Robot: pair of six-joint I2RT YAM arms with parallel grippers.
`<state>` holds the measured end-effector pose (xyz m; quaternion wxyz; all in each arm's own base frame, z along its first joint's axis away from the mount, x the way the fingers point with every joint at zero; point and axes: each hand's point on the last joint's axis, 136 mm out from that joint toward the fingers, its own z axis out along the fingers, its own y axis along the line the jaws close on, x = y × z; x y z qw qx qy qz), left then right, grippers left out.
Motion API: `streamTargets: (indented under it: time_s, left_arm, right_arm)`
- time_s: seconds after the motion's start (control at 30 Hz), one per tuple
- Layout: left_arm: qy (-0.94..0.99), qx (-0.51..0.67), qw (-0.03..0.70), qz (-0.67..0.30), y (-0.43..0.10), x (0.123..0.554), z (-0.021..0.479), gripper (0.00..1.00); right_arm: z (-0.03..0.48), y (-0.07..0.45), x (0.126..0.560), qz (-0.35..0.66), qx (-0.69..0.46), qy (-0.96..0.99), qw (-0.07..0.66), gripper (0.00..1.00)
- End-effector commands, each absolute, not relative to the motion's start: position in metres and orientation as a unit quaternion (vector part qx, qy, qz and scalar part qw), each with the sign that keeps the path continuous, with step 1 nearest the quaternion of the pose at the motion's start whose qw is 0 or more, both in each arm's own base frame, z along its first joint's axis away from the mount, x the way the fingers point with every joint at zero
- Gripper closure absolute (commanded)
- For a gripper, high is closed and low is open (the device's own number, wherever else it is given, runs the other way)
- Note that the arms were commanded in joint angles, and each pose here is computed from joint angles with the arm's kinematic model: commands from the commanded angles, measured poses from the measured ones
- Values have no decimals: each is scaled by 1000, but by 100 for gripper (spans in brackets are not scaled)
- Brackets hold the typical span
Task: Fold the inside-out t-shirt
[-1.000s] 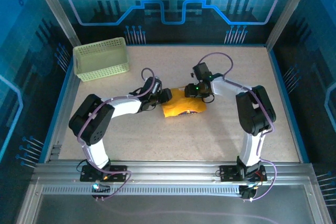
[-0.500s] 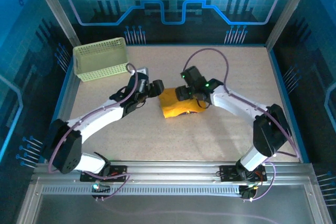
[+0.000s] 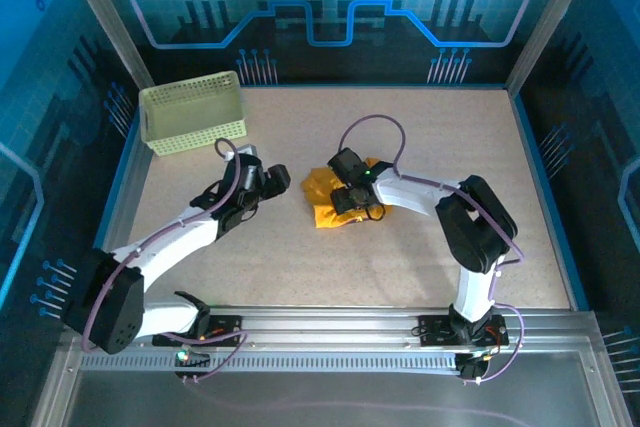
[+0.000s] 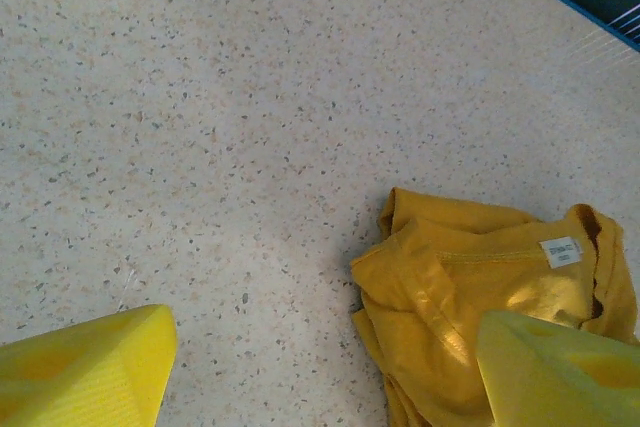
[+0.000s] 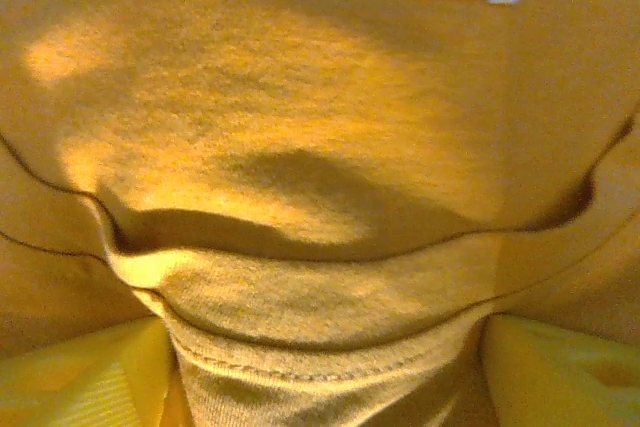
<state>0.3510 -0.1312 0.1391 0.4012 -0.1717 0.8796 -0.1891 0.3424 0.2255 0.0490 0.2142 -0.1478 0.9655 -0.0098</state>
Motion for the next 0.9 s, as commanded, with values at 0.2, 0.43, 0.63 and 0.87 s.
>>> streamTargets:
  time_s: [0.2, 0.43, 0.63, 0.87]
  left_arm:
    - [874, -184, 411, -184, -116, 348, 145, 19]
    - [867, -187, 425, -181, -101, 339, 160, 15]
    - [850, -203, 454, -174, -77, 328, 178, 7]
    - [844, -208, 465, -166, -66, 321, 186, 1]
  right_arm:
    - [77, 229, 343, 16, -96, 973, 210, 13]
    - [35, 205, 370, 3, -40, 986, 161, 20]
    - [34, 139, 414, -39, -24, 988, 149, 20]
    - [42, 56, 473, -70, -12, 987, 146, 20]
